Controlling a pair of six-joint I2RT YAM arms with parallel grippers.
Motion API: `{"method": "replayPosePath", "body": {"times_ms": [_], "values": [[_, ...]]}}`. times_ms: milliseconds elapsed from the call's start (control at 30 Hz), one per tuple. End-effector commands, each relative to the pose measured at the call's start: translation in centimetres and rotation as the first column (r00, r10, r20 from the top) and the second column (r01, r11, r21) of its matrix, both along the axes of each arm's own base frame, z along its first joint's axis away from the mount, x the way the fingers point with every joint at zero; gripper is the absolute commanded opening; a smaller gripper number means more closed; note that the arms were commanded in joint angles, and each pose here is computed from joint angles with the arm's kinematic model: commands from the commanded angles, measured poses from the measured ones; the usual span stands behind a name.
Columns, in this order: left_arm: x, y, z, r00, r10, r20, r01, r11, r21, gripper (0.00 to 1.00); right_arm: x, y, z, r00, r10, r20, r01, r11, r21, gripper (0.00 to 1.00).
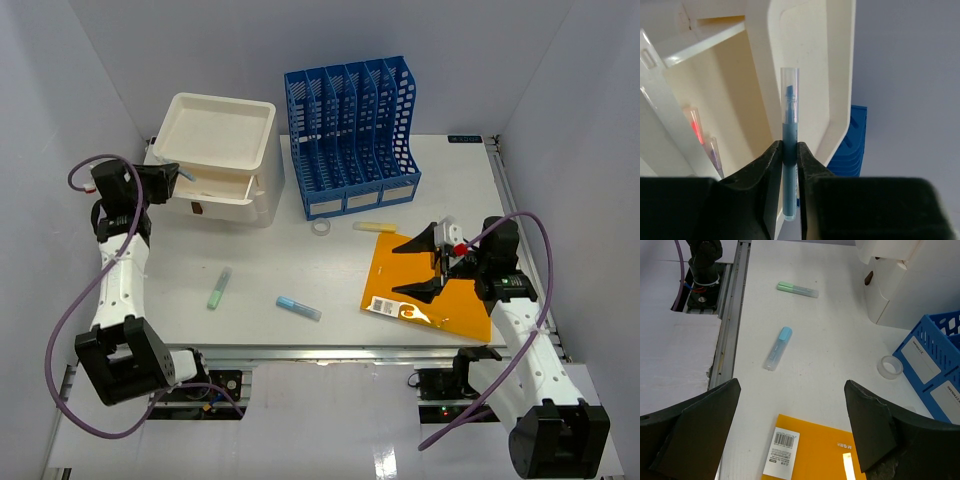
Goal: Organize the desk
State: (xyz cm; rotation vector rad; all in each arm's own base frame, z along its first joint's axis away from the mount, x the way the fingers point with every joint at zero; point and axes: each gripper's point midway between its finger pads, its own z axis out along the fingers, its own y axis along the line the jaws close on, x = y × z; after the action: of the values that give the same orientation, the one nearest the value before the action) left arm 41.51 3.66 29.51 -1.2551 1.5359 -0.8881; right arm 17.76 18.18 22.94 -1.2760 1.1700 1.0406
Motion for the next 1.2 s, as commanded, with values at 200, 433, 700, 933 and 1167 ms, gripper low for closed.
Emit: {"method": "replayPosePath", "body": {"times_ms": [200,433,700,933,1167], "values": [[0.7,-0.1,-0.4,0.999,-0.005,-0.042,0.004,1.0,-0.016,0.54,0.4,-0.3,0.1,1.0,-0.015,0.02,0.015,1.0,0.005,0.91],[1.0,-1.9,3.0,0.992,-0.11,0.064,0.106,0.993,0.059,0.8,0.5,-0.5,0.1,0.999,-0.026,0.028,0.026,1.0,0.003,0.92],[-4.4,-3.1,7.0,0.965,-0.226,0.132,0.156,0.902,0.401,0.83,0.3,-0.5,0.1,0.999,-0.018,0.041,0.018,1.0,0.007,0.92],[-11.1,-5.1,-1.5,0.968,-0.251,0.02,0.227,0.903,0.364,0.47,0.8,-0.8,-0.2,0.998,-0.047,0.033,0.047,0.999,-0.003,0.93],[-13.1,-6.6,-8.5,0.947,-0.313,-0.073,0.32,0.898,0.303,0.31,3.1,-1.6,-1.0,0.987,-0.161,0.01,0.162,0.986,-0.047,0.93]]}}
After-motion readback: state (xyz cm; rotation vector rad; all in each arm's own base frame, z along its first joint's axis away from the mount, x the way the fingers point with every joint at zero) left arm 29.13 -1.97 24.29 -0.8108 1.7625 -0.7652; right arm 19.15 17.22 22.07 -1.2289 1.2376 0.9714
